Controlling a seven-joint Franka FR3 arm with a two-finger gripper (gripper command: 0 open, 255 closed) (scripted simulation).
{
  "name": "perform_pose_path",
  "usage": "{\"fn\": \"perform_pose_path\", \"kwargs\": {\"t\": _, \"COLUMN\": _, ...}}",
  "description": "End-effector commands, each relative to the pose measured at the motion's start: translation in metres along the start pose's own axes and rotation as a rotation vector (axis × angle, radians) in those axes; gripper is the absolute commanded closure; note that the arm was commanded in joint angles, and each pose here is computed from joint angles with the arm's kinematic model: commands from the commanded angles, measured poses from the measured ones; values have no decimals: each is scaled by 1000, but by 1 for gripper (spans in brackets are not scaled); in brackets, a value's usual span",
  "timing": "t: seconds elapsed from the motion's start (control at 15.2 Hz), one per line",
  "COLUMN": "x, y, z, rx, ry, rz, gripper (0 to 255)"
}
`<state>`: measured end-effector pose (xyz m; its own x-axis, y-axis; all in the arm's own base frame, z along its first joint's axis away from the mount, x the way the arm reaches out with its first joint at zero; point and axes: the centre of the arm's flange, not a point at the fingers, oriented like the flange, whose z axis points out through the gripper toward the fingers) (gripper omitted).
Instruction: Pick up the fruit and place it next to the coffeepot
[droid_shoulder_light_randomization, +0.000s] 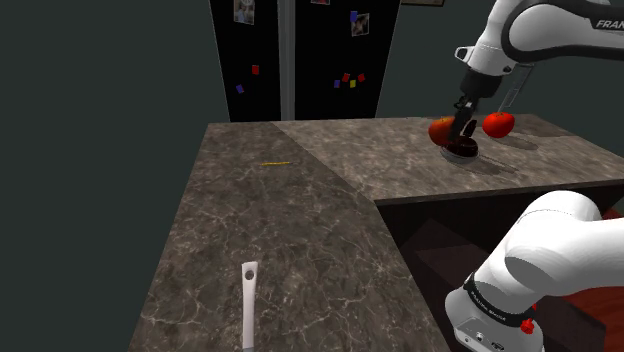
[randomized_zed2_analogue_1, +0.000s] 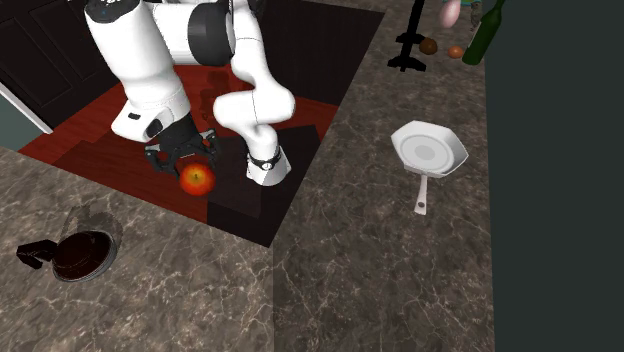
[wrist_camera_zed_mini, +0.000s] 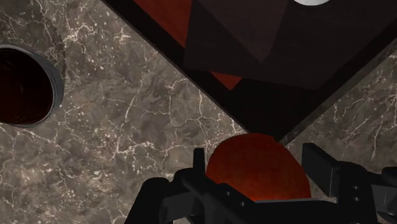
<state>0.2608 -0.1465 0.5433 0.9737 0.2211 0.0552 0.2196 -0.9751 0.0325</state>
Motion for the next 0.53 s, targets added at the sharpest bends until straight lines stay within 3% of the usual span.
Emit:
{"fn": "perform_pose_path", "kwargs": {"t": 0.0, "x": -6, "y": 26, "z": 0, "rx": -1, "ry": -1, "rz": -1, "gripper": 255}}
{"fn": "perform_pose_path", "kwargs": {"t": 0.46, "x": -38, "y": 112, "z": 2, "rx": -1, "ry": -1, "rz": -1, "gripper": 255}}
